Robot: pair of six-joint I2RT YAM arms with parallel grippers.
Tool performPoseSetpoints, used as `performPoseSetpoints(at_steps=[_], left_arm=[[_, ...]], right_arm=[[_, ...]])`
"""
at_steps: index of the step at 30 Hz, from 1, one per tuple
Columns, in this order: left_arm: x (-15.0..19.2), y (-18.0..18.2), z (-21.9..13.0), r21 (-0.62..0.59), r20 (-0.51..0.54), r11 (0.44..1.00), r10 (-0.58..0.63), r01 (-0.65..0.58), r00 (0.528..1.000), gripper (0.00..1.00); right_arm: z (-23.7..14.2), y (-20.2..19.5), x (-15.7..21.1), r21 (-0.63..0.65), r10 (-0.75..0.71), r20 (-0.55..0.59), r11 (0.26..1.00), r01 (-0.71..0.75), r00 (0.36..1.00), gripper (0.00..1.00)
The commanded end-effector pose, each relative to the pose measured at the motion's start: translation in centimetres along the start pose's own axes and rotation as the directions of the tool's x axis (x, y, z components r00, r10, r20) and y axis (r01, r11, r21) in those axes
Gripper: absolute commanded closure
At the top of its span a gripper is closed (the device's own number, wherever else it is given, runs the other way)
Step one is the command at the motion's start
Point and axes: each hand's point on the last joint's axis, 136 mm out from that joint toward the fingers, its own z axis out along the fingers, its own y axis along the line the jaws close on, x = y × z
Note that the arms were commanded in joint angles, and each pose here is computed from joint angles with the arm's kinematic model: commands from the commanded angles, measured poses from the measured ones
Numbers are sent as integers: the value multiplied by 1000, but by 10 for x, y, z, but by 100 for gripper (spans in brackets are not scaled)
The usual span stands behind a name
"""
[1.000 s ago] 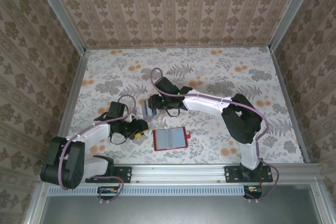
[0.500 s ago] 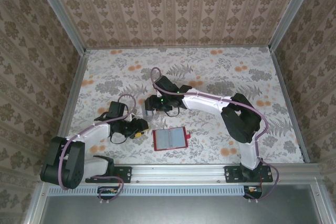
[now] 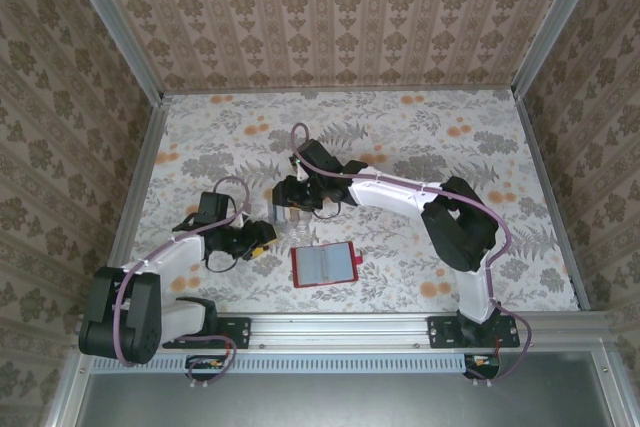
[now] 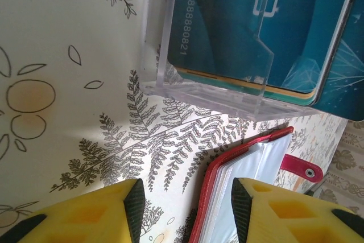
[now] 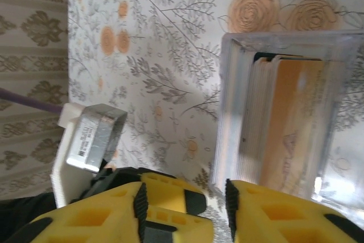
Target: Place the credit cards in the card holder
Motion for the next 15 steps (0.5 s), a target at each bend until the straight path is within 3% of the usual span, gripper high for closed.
performPoseSetpoints(at_steps=[1,6,15], left_arm=[[0,-4,-1,33,9,999,-9,9,1000,53],[1,-3,-1,32,7,999,-7,7,1000,53],[2,0,-1,19,15,1000,-2,1,1000,53]], right_arm=[[3,3,0,-34,11,-8,999,-11,1000,61],[2,-17,-2,69,-13,17,998,12,1000,60],[-9,-35,-6,292,-150,68,948,124,986,47]])
